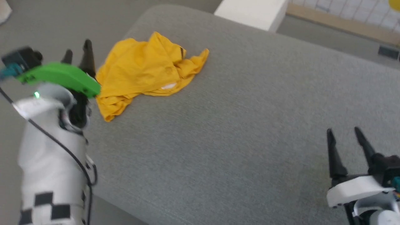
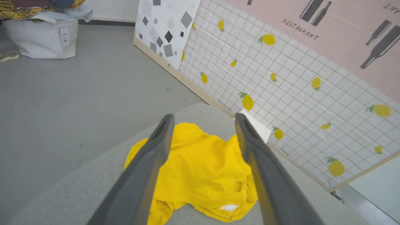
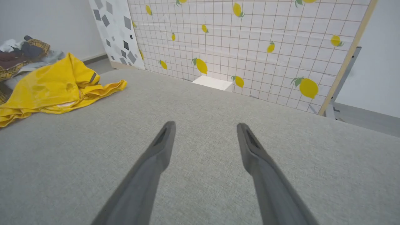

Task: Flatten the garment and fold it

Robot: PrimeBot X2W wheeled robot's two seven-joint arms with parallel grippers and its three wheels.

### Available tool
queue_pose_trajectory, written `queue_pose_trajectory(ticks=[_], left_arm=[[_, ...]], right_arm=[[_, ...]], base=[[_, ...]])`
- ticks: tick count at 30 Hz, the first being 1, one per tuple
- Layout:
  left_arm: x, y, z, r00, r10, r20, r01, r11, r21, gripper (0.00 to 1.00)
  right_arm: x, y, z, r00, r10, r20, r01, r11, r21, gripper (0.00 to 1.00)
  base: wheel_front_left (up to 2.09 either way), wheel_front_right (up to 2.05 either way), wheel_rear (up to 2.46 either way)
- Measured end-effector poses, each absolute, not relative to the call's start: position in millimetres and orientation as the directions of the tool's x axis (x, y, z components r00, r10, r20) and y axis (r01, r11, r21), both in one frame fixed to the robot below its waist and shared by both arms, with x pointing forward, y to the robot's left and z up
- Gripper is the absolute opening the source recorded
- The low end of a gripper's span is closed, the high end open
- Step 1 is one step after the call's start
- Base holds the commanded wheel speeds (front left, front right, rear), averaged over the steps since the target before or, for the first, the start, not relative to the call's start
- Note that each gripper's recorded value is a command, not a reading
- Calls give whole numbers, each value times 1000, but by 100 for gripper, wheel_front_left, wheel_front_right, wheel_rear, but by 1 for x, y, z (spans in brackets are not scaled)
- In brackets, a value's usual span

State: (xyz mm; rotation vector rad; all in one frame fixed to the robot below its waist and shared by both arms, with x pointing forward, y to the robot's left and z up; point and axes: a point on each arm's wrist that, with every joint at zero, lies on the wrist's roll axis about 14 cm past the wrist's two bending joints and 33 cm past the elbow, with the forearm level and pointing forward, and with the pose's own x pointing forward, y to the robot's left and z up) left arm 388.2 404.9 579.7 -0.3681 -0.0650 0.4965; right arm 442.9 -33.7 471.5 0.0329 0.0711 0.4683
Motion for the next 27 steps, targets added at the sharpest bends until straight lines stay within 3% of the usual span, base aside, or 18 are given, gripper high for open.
queue_pose_trajectory(ticks=[6,12,20,27], left_arm=[[443,412,546,864,428,-263,-500,789,-358,100],[480,380,465,777,286,-561,-544,753,-370,100],[505,329,387,683,115,-721,-505,788,-352,100],[511,320,356,619,75,-782,-501,805,-319,100]], right_arm=[[458,-62,448,917,380,-123,-377,925,49,100],[464,-95,415,935,296,-198,-291,955,50,100],[464,-123,377,930,225,-290,-223,974,41,100],[464,-127,364,926,214,-311,-211,977,44,100]], base=[[0,0,0],[0,0,0],[0,0,0],[0,0,0]])
